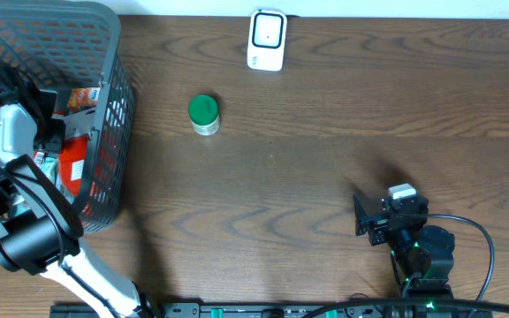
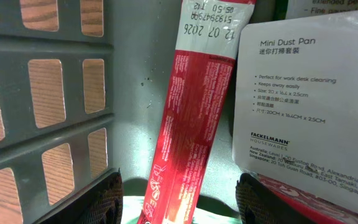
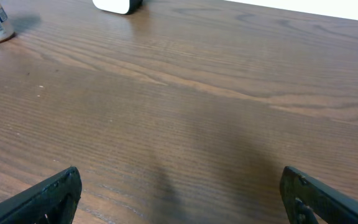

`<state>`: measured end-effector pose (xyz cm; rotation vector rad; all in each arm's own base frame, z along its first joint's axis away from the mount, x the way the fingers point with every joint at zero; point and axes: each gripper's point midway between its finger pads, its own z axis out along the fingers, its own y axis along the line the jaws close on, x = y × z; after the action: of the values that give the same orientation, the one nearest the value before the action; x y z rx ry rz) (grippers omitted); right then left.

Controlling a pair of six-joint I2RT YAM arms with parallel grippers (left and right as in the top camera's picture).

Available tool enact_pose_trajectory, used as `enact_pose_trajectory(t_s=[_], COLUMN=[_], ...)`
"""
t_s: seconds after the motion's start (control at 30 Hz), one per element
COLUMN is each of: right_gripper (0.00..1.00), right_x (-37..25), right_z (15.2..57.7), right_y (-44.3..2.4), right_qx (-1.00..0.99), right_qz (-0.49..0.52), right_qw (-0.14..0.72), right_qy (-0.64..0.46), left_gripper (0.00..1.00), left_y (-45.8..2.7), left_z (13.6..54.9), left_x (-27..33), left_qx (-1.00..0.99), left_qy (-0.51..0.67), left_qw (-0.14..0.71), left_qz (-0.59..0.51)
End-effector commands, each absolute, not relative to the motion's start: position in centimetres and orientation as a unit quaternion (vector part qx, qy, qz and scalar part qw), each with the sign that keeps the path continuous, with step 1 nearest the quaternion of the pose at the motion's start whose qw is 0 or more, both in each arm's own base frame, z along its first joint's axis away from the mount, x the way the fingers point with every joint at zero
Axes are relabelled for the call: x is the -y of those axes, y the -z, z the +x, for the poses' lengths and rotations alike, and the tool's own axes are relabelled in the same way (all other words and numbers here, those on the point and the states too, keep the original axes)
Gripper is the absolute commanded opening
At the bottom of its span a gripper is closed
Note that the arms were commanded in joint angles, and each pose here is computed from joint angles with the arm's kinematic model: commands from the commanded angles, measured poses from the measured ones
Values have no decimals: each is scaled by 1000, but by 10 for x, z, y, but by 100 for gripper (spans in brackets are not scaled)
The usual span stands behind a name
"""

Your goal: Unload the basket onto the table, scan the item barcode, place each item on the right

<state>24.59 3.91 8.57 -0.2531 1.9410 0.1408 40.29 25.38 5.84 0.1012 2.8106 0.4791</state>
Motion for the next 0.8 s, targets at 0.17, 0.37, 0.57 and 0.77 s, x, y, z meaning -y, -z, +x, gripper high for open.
enact_pose_trajectory(t_s=[0.17, 0.37, 0.57, 0.77], right_gripper=[99, 99, 99, 99], right_x=[-39, -39, -39, -39], right_z=[245, 245, 245, 245], right_y=[-83, -84, -84, -83], right_qx=[-825, -825, -825, -825], right_qz=[-101, -101, -101, -101], right_qw=[552, 553, 553, 552], right_qy=[-62, -62, -62, -62], left_gripper=[59, 44, 27, 19], left_y=[-8, -2, -4, -4], left_z=[391, 393, 395, 396], left_x=[-255, -256, -259, -260], left_qx=[-985, -985, -984, -984], left_qy=[-131, -132, -141, -141], left_qw=[101, 102, 105, 106], left_qz=[40, 40, 38, 38])
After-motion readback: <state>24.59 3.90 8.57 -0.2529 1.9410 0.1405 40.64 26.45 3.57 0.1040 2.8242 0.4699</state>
